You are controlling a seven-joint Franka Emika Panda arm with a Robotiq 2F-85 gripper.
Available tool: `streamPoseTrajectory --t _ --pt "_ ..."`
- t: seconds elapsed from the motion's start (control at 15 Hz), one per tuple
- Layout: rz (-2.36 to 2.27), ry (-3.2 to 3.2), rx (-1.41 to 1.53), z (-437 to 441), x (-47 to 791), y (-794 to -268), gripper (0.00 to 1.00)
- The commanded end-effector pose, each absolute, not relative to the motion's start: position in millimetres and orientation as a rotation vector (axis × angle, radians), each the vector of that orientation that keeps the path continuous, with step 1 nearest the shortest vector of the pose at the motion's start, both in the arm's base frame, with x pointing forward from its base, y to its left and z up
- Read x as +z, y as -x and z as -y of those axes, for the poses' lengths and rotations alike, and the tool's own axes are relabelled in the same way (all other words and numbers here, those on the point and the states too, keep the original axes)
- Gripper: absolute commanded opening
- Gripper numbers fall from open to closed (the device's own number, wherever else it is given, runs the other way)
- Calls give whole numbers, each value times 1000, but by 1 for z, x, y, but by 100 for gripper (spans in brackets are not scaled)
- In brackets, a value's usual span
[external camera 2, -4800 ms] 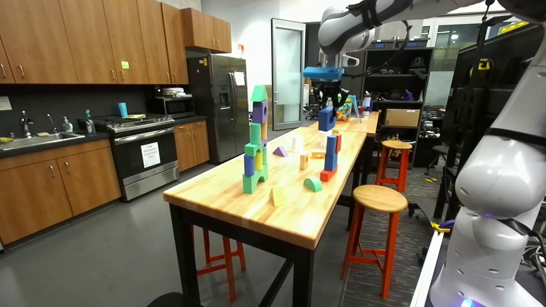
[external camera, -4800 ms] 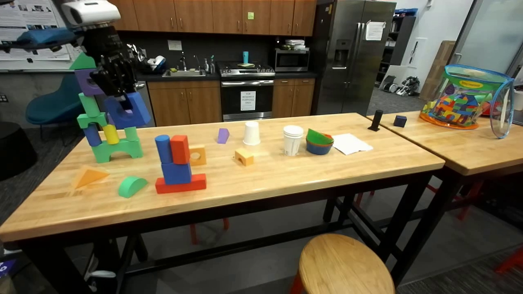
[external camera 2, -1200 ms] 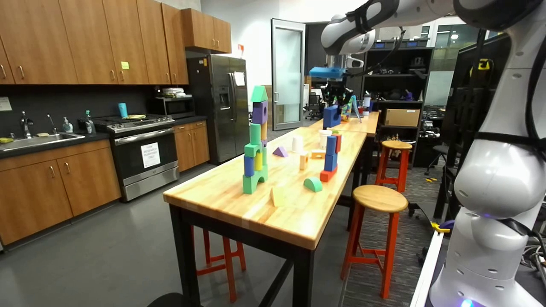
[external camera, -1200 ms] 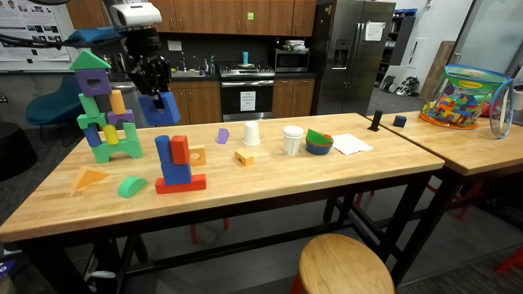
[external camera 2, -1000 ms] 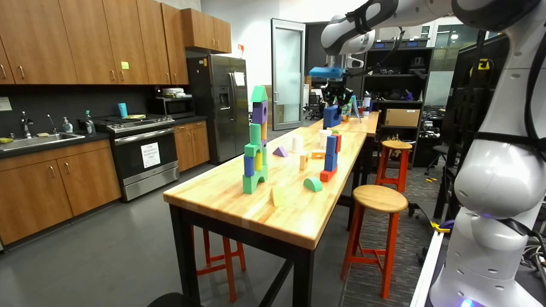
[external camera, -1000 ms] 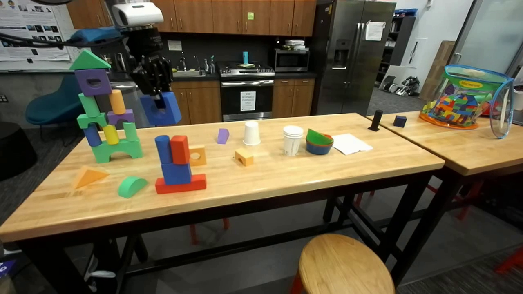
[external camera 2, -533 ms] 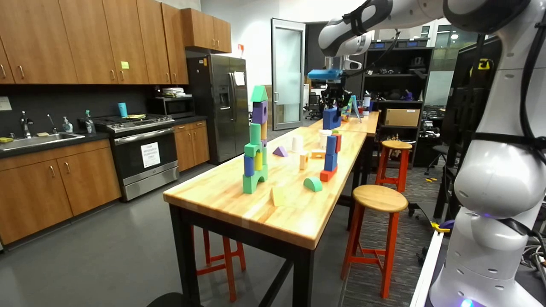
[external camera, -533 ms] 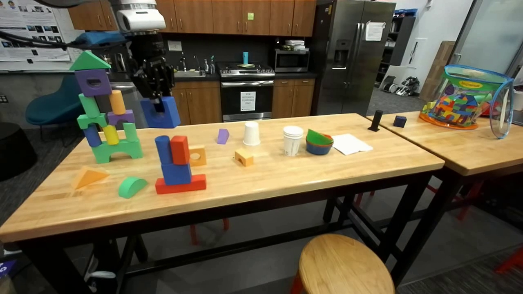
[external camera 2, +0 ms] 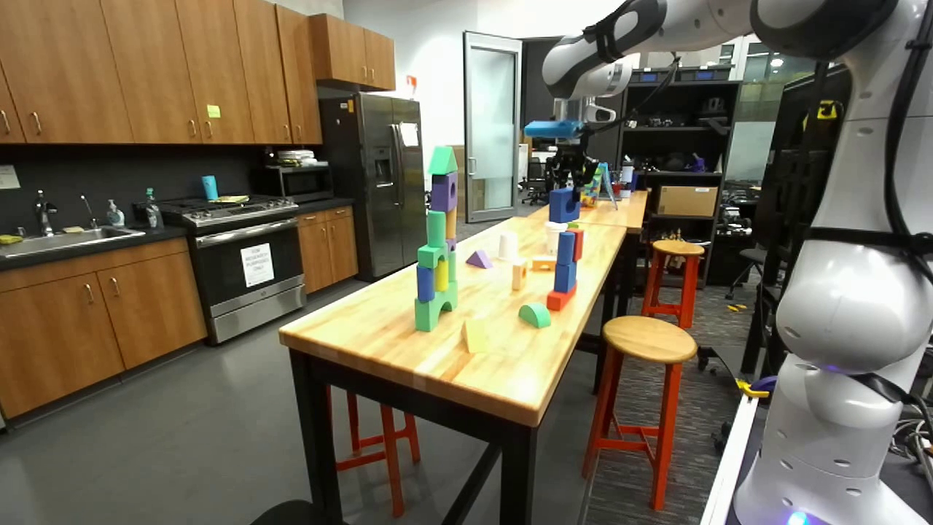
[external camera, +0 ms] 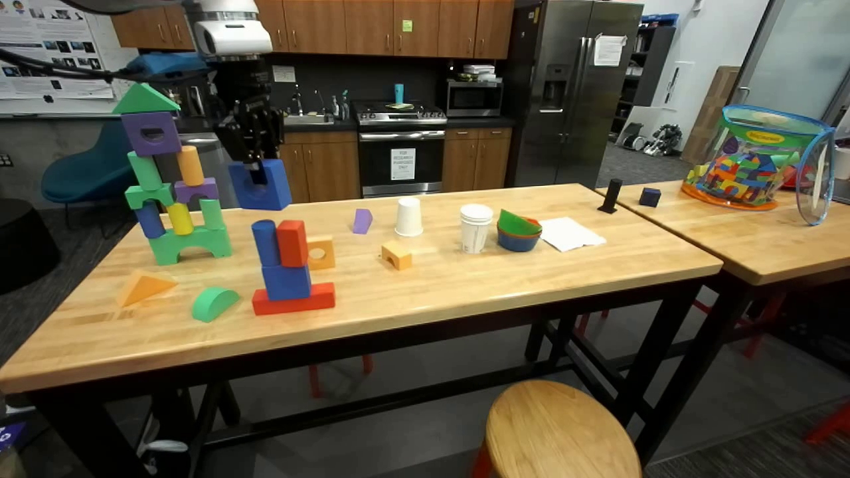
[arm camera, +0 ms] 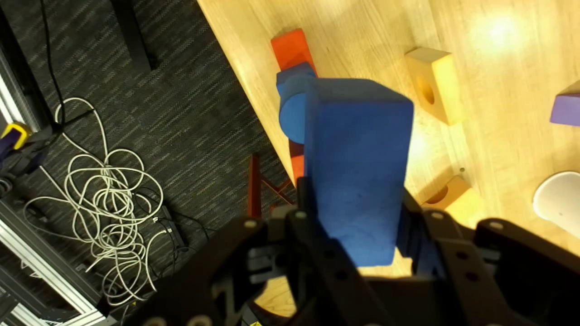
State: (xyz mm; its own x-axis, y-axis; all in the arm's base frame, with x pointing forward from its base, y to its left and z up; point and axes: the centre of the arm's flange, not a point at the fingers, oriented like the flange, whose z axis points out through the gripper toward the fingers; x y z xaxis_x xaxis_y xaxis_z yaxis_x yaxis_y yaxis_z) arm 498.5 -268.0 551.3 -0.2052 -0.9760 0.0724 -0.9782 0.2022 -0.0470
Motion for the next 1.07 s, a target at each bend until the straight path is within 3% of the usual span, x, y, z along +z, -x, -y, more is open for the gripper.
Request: streamPoseTrajectory --t 0.0,1.0 --pt "2396 -1978 121 272 557 -503 15" --pt "2232 -2005 141 283 555 -512 15"
